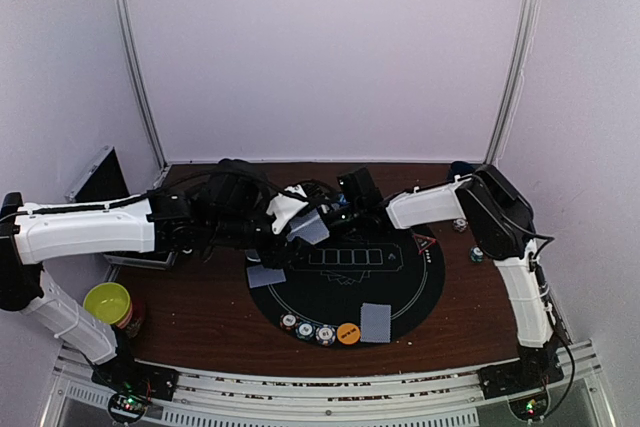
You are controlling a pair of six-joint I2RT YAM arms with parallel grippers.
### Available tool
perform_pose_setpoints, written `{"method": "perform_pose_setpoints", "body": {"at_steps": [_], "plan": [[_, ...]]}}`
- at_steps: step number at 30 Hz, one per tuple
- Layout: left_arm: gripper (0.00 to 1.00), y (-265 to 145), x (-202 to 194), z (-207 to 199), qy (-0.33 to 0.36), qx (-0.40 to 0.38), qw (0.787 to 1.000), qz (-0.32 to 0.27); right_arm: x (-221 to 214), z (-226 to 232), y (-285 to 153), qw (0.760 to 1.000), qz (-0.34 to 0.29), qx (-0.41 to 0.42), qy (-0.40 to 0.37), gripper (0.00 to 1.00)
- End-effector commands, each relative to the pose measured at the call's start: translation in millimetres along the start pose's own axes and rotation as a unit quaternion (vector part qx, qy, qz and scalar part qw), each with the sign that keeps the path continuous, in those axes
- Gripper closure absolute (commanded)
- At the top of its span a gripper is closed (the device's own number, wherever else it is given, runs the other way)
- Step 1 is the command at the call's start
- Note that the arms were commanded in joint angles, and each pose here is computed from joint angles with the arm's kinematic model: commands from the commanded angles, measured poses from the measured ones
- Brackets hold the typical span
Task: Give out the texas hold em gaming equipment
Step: Place the poker card in the dealer area.
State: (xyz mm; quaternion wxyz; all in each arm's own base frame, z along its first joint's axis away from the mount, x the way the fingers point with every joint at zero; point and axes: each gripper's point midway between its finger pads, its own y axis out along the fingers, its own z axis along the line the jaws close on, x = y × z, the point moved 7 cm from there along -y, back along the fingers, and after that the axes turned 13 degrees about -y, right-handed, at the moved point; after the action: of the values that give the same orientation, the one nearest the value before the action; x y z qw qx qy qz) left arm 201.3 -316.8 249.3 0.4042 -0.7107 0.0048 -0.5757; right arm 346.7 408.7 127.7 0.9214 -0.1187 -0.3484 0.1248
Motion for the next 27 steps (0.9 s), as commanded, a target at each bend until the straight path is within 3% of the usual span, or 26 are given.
{"method": "perform_pose_setpoints", "body": {"at_steps": [1, 14, 27], "plan": [[0.40, -13, 21, -3, 0.005, -0.007, 0.999, -0.047, 6, -4, 16, 1.000, -0.004, -0.011, -0.003, 1.00], [0.40, -12, 20, -3, 0.007, -0.007, 0.999, -0.045, -14, -10, 50, 0.999, 0.030, 0.002, 0.020, 0.99], [0.40, -11, 20, -4, 0.008, -0.007, 0.999, -0.044, -27, -15, 57, 0.999, 0.046, -0.017, 0.022, 0.97]]}}
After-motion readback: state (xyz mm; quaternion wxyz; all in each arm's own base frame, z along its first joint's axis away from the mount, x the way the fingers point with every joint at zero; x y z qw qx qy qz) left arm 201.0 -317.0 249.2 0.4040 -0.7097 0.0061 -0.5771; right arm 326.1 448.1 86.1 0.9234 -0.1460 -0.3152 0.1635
